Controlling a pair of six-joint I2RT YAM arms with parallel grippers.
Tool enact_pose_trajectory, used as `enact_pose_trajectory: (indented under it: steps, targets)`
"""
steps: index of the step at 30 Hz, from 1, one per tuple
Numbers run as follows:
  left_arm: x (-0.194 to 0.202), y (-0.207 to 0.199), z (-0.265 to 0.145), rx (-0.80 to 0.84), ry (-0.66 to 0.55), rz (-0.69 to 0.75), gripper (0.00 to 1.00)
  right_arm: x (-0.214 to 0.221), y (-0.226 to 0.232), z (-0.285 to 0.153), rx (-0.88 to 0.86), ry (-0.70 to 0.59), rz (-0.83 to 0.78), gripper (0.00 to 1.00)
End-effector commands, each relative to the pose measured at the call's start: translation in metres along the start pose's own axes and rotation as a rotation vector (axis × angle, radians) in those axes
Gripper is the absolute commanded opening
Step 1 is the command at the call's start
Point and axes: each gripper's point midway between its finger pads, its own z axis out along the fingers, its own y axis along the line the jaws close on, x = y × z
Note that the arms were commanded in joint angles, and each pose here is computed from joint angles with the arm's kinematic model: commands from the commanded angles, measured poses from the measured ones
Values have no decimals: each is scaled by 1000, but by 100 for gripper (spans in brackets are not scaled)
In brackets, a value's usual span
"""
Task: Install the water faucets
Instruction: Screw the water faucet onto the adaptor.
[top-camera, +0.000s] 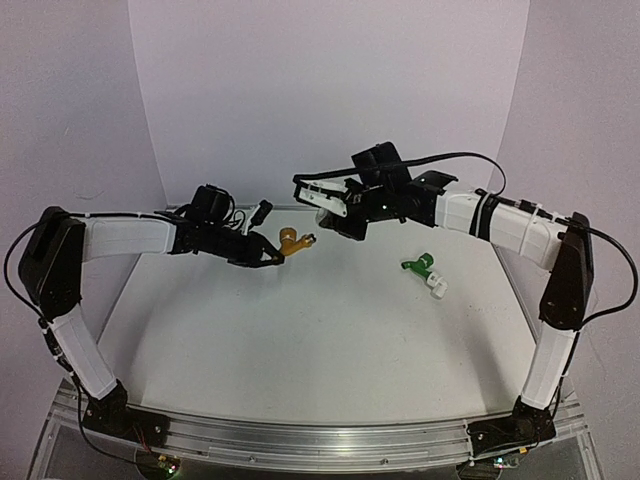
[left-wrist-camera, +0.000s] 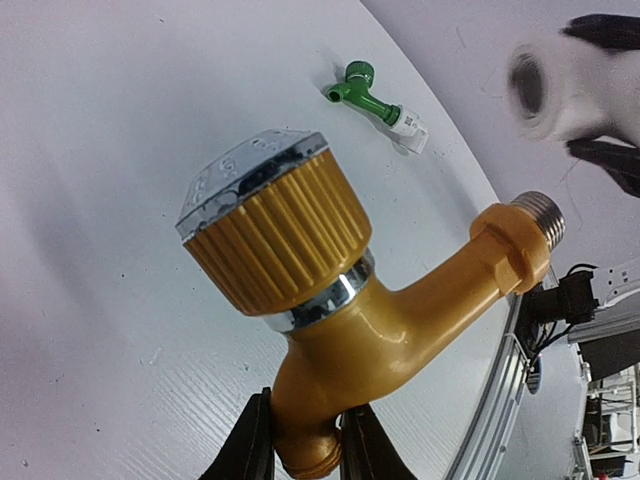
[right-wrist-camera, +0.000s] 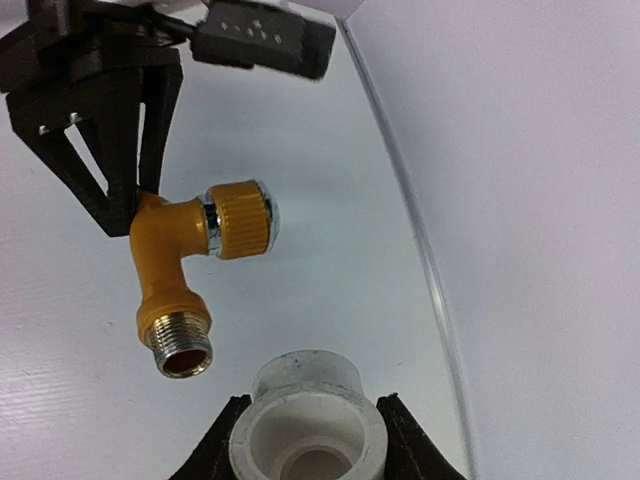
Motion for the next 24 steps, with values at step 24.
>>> enact_pose_trajectory:
  steps: [24]
  targets:
    - [-51, 9, 28, 368, 41, 271, 0, -19, -14, -13, 80, -154, -551, 0]
